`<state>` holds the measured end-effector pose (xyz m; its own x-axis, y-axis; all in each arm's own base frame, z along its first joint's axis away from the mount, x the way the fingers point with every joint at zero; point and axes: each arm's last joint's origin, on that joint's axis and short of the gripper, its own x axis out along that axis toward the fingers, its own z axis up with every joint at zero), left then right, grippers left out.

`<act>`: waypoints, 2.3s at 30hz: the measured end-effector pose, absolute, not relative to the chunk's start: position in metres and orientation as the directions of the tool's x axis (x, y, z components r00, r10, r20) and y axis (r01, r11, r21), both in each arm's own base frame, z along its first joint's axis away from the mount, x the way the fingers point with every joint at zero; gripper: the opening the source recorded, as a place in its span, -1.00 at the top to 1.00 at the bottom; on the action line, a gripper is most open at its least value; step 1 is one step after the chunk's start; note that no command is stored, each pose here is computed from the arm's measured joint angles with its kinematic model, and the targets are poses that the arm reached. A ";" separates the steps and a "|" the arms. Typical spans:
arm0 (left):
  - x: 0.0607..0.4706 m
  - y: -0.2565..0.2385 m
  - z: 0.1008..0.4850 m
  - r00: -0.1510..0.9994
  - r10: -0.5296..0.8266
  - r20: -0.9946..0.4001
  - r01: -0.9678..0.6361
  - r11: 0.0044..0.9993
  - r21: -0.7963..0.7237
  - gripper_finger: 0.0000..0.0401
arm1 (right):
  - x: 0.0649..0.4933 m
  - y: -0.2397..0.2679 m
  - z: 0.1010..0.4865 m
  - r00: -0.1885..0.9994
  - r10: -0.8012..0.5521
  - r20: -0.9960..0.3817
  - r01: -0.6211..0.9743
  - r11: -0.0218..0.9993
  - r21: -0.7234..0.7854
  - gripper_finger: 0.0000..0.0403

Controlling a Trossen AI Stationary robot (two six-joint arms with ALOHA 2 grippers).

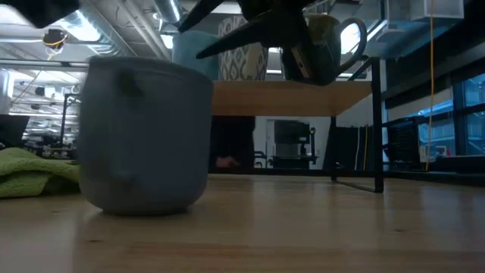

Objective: Stack small to large cups/mugs on shelf
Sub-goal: Put the gray mug on the shelf

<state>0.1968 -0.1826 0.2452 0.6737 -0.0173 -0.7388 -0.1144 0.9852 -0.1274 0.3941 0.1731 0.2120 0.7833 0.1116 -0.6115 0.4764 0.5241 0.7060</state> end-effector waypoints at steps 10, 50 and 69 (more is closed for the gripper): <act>0.221 -0.166 0.247 0.629 -0.155 -0.761 0.263 0.965 0.021 0.70 | 0.369 0.180 0.277 0.777 0.030 -0.629 0.372 0.785 0.496 0.51; 0.281 -0.169 0.235 0.525 -0.212 -0.824 0.677 0.690 0.254 0.67 | 0.269 0.195 0.385 0.586 -0.478 -0.655 0.716 0.684 0.141 0.51; 0.293 -0.163 0.219 0.508 -0.154 -0.847 0.681 0.675 0.286 0.67 | 0.268 0.195 0.385 0.576 -0.462 -0.675 0.717 0.682 0.146 0.51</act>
